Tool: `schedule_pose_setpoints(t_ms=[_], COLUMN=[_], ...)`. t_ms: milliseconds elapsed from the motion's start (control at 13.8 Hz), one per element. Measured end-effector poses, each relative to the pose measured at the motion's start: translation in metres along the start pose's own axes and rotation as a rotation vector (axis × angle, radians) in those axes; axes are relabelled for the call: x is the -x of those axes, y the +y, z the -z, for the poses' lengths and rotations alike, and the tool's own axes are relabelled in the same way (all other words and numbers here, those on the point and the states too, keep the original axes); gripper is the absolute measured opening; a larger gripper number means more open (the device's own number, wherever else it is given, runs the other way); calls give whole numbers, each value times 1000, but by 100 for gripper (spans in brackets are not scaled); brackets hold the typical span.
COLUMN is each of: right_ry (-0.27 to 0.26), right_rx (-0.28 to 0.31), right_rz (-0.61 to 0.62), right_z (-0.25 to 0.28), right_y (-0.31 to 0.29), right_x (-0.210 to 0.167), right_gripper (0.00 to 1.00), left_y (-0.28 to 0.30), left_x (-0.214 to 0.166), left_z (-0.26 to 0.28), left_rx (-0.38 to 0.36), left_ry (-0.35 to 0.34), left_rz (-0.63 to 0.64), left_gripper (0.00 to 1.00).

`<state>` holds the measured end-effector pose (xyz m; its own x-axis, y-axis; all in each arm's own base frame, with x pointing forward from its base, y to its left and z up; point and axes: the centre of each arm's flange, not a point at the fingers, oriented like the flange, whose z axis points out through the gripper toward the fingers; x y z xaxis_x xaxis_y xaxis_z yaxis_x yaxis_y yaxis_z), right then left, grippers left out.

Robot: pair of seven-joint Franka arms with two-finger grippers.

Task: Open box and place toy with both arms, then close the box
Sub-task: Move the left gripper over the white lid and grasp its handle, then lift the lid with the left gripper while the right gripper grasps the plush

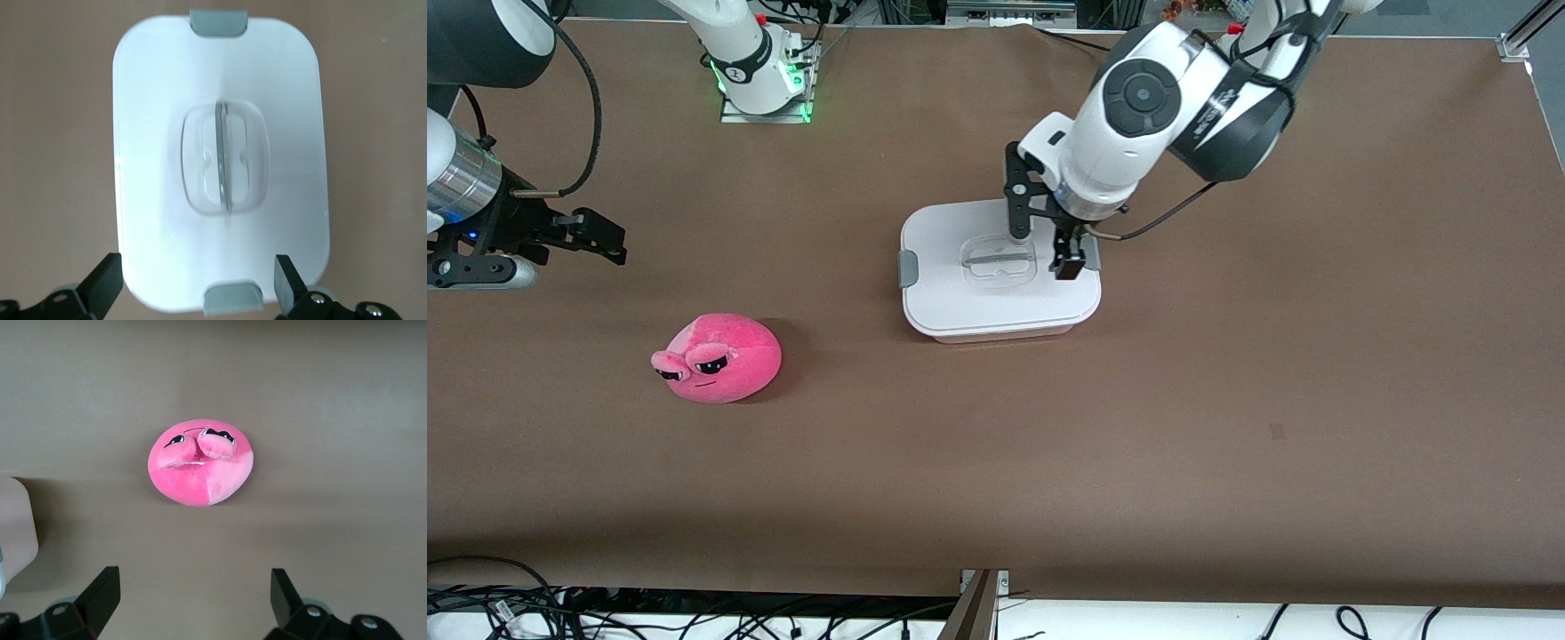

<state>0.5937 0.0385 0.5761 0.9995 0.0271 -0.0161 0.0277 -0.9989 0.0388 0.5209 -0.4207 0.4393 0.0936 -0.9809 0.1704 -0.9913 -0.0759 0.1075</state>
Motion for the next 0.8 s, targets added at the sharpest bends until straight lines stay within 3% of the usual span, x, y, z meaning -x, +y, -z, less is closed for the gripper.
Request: schedule_pose_setpoints(t_ms=[217,797], right_ry=[0,-1], right_rx=[0,0], right_rz=[0,-1], right_z=[0,-1], right_y=[0,0], right_x=[0,0], right_gripper=[100,100], left_y=[-7,23], left_x=[-13,-54], left_z=[-38,-85], left_rx=[13,14], left_ry=[58,67], left_rz=[20,26], left_gripper=[100,100])
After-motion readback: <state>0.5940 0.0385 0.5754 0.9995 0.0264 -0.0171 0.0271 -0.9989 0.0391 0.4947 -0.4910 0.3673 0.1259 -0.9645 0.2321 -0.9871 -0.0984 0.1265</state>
